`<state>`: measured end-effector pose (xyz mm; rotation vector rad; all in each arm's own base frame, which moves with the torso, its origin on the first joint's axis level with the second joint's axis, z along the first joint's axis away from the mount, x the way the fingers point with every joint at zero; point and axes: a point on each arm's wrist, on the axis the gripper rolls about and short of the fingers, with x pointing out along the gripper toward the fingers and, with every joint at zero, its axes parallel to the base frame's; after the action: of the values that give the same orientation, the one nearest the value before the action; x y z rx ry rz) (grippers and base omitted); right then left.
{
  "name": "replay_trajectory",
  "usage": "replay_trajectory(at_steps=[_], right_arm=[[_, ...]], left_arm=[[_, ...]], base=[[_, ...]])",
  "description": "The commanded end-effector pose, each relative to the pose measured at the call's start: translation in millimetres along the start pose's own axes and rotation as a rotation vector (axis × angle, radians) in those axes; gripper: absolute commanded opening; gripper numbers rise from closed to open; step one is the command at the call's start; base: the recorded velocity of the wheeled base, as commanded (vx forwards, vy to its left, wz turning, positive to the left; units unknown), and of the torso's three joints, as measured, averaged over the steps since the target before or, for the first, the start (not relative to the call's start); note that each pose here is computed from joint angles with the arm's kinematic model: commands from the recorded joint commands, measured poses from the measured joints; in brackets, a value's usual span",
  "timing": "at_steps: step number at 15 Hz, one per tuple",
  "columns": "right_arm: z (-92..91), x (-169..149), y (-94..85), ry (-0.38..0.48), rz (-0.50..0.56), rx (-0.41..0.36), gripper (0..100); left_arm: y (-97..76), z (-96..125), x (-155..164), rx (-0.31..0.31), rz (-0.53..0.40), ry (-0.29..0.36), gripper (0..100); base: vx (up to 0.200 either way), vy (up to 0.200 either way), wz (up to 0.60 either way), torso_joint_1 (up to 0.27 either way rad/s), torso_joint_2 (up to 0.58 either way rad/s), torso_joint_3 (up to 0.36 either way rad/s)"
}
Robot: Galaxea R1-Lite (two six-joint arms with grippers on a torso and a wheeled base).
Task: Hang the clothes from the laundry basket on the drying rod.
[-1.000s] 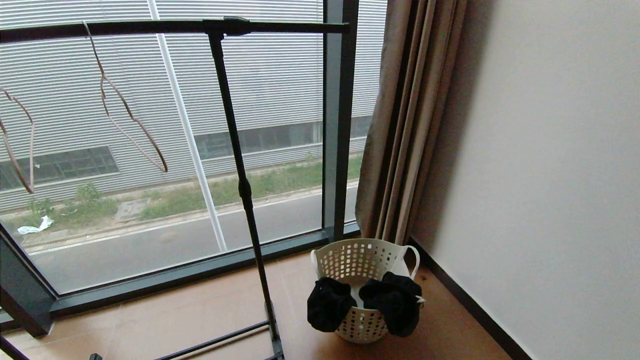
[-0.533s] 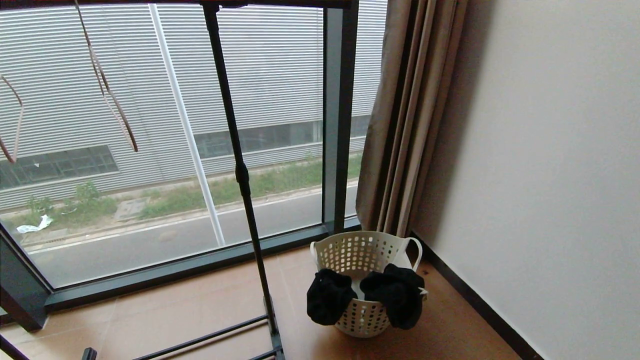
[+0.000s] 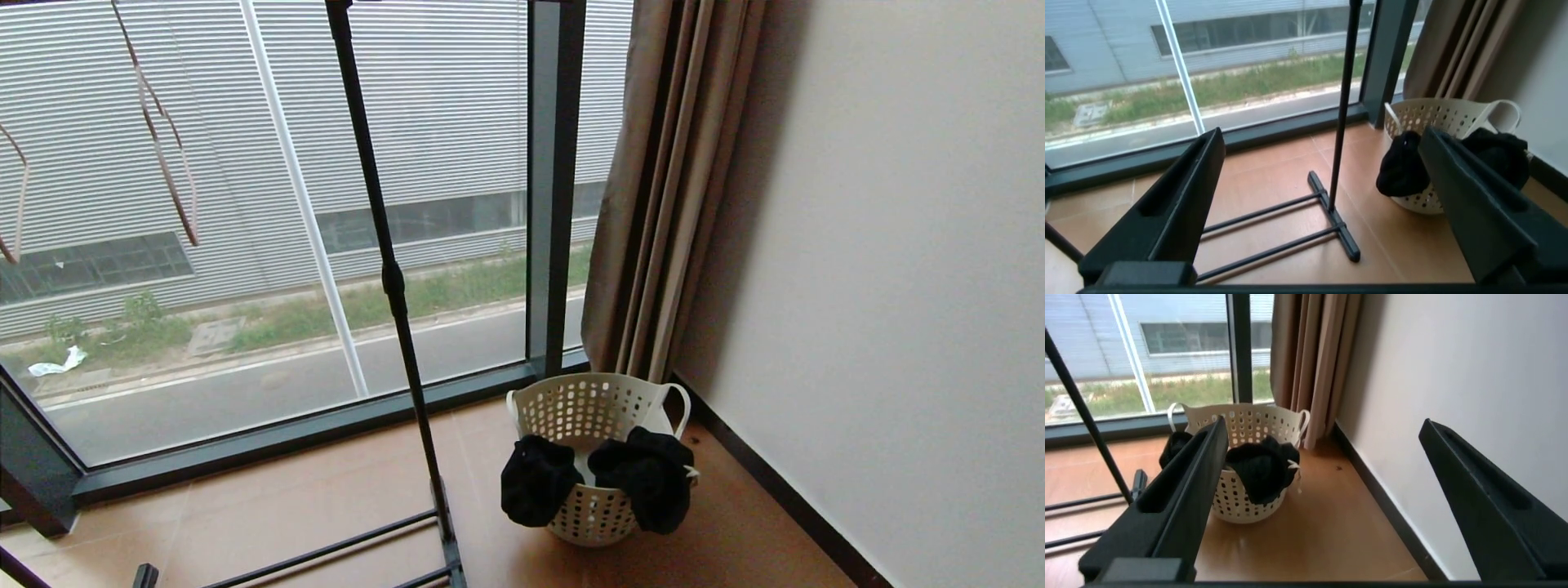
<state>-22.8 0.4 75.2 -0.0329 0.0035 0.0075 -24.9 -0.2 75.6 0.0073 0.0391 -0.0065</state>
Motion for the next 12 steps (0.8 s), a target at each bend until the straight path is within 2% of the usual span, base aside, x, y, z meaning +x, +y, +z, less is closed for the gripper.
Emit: replay_trajectory(at_steps=[1,12], right_arm=[[0.0,0.0,0.0,-0.001,0.0,-0.001,100],[0.0,0.0,0.0,-0.001,-0.001,0.005,100]], left_arm=[[0.0,-0.1,0.1,0.0,0.0,0.002,100],[0.0,-0.1,0.1,0.005,-0.001,0.002,100]], base=[[0.0,0.0,0.0,0.002,0.0,-0.159],[0.0,0.0,0.0,0.004,0.01,-0.192]])
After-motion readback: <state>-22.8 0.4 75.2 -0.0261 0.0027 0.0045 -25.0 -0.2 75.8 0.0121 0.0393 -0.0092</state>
